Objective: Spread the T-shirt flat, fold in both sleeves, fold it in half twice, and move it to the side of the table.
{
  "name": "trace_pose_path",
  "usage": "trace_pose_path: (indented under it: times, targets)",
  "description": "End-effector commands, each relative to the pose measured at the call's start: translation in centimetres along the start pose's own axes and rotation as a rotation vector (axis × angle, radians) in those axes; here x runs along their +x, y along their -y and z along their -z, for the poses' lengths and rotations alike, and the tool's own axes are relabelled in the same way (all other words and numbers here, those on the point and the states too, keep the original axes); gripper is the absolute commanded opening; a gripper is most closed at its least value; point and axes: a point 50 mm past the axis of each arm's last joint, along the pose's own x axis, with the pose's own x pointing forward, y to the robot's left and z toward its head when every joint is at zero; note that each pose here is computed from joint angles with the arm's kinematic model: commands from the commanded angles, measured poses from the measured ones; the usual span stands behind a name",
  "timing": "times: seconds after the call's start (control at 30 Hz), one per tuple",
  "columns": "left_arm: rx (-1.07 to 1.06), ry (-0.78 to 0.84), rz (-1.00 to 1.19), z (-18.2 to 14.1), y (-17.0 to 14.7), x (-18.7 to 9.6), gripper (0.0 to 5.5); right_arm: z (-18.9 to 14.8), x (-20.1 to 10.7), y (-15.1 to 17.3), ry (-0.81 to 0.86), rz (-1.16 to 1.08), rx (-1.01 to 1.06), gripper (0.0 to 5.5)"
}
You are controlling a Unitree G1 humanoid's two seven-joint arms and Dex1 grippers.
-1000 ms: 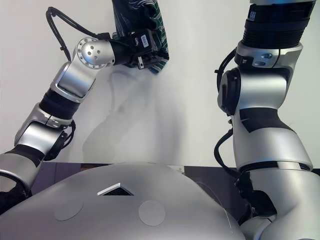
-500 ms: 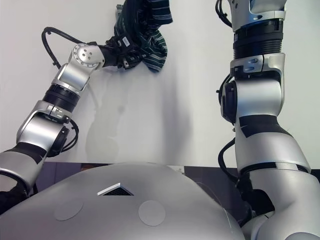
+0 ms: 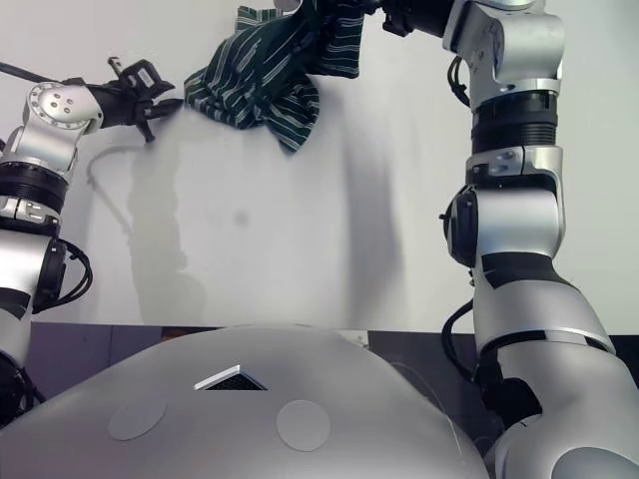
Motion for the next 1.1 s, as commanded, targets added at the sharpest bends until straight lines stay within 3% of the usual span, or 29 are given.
trace_pose_path:
  times: [0.03,0.17,0.3,0.5,0.63,0.83,1.1]
  targets:
    - [0.009,0.147,-0.044,-1.6,-1.2,-0.6,1.04,-0.4,-0.4,-0.7,-0.003,-0.04,-0.017,0.0]
    - [-0.033,0.295,0.019,-3.6,-0.6,-1.0,1.48,-0.5,-0.4,-1.1,-0.006,-0.046,-0.024,0.0]
    - [-0.092,0.391,0.234,-6.5,2.7,-1.1,2.16,-0.6,-0.3,-1.1,-0.007,-0.044,-0.023,0.0]
    - [0.063,0.152,0.399,-5.0,7.2,0.8,2.34,-0.8,0.0,-1.2,-0.002,-0.042,-0.025,0.0]
    - [0.064,0.053,0.304,-4.3,7.3,2.9,2.34,-0.6,0.3,-1.6,0.003,-0.053,-0.021,0.0]
    - [0.031,0.033,0.321,-3.8,7.7,3.3,2.34,-0.2,0.2,-1.6,0.0,-0.05,-0.009,0.0]
    - [0.02,-0.037,0.324,-3.2,8.8,4.9,0.9,-0.1,0.3,-2.0,0.019,-0.043,0.001,0.0]
